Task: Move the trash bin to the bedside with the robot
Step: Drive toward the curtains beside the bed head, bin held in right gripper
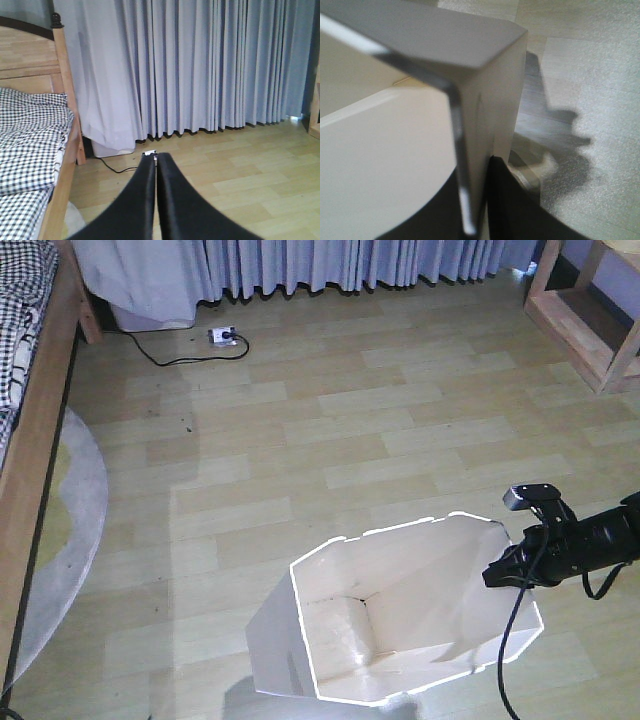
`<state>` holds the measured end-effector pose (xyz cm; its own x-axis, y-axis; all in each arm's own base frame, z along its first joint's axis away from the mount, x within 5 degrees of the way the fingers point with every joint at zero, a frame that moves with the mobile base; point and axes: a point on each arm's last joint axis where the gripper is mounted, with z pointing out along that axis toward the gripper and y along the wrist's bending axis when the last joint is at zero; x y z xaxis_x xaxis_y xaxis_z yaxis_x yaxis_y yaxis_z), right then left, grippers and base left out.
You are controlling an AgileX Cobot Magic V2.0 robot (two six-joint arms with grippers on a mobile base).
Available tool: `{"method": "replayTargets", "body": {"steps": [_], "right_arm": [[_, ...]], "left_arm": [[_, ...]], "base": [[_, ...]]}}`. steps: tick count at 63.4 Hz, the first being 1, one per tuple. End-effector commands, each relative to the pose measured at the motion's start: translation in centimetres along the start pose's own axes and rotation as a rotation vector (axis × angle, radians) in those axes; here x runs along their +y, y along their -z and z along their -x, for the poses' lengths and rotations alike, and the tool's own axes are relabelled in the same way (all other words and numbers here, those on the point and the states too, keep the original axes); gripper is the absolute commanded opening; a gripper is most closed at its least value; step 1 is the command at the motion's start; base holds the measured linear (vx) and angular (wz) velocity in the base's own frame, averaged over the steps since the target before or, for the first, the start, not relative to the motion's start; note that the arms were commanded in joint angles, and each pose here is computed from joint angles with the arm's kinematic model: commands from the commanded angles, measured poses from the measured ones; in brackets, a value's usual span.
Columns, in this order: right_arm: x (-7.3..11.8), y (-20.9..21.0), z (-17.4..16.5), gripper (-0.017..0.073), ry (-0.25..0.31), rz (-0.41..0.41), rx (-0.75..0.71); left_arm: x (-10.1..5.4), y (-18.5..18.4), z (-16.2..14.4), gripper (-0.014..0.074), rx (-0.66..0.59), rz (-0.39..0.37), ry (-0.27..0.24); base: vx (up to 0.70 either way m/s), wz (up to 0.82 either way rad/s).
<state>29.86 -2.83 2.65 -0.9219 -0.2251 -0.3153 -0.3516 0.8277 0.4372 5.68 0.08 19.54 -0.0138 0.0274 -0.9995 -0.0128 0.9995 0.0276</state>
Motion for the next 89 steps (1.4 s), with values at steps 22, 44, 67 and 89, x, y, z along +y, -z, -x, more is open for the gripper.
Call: {"method": "replayTargets", "body": {"steps": [22,44,67,89], "right_arm": [[2.42,1.99,1.94,-0.0005,-0.024,0.188,-0.115],[2.42,1.99,1.94,-0.0005,-0.024,0.188,-0.115],[2.42,1.99,1.94,-0.0005,-0.024,0.188,-0.115],[2.42,1.99,1.94,-0.0005,-0.024,0.188,-0.115]], "left_arm": [[-0.04,0.08,0.37,-0.0006,-0.078,-0.007,0.023],[-0.04,0.08,0.37,-0.0006,-0.078,-0.007,0.023],[-0.04,0.08,0.37,-0.0006,-0.078,-0.007,0.023],[-0.04,0.08,0.37,-0.0006,-0.078,-0.007,0.023]], "base": [[0.17,-0.03],[0.19,0.17],[0.19,0.23],[0.16,0.12]]}}
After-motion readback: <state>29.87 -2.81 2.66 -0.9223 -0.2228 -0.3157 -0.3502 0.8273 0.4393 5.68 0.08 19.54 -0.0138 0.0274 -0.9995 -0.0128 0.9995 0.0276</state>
